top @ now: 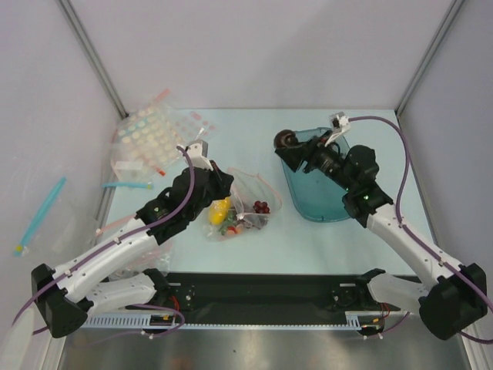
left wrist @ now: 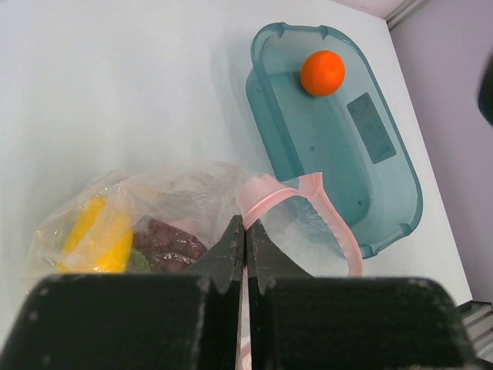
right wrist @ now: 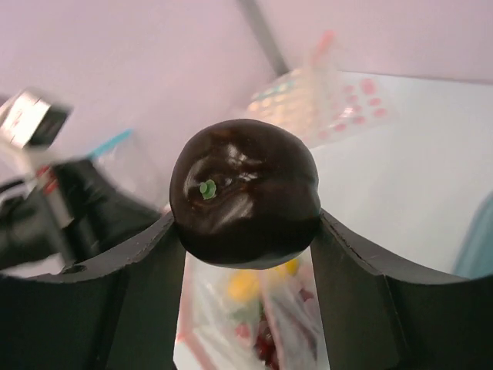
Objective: Place the food in the zip-top bag and seal the zipper
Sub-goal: Pick up the fake fruit from the bin, then place the fake fruit in the zipper food storage bag.
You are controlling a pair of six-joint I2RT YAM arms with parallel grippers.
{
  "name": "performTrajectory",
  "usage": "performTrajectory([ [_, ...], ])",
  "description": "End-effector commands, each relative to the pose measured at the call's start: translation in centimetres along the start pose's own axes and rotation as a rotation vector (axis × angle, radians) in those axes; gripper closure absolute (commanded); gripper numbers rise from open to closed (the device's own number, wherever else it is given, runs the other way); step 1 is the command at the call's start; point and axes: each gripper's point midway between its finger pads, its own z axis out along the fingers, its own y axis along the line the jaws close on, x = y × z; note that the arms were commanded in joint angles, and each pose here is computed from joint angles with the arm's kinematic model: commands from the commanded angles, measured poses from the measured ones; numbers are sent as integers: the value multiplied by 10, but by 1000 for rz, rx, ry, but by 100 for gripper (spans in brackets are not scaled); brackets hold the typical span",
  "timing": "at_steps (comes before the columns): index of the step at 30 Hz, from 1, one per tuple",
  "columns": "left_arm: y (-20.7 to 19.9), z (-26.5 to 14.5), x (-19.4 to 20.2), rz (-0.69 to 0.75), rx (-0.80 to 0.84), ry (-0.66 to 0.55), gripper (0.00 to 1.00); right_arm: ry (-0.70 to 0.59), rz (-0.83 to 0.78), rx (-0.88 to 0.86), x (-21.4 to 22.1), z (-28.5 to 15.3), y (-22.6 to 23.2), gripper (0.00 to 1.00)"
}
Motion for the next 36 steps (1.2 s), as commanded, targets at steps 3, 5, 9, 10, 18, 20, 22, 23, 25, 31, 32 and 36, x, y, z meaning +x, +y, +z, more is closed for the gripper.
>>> performTrajectory([
  [3, 0, -2, -19, -5, -13, -69, 100, 28, -344, -250, 21, -8, 67, 63],
  [5, 2, -3, -20, -3, -22, -75, 100, 59, -391, -306, 36, -7, 78, 63],
  [9, 7, -6, -25, -2, -42, -97, 100, 114, -440, -379, 60, -3, 88, 63],
  [10, 8, -7, -27, -2, -48, -105, 100, 124, -452, -382, 65, -1, 88, 63],
  [18, 12, -11, -31, 0, -65, -123, 100, 276, -523, -358, 114, 24, 82, 61],
  [20, 12, -11, -32, 0, -67, -125, 100, 294, -530, -338, 121, 28, 77, 59],
  [22, 13, -11, -32, 0, -68, -126, 100, 304, -527, -319, 125, 31, 72, 52],
  [23, 13, -11, -31, 1, -69, -124, 100, 301, -525, -307, 125, 32, 70, 47],
  [25, 13, -12, -33, 0, -67, -128, 100, 288, -520, -298, 123, 31, 70, 28],
  [31, 12, -12, -31, 2, -65, -121, 100, 240, -521, -261, 110, 28, 68, 7],
  [32, 12, -12, -31, 0, -62, -121, 100, 238, -520, -257, 110, 28, 68, 6],
  [36, 11, -13, -33, -4, -56, -126, 100, 185, -502, -147, 94, 30, 55, 6],
])
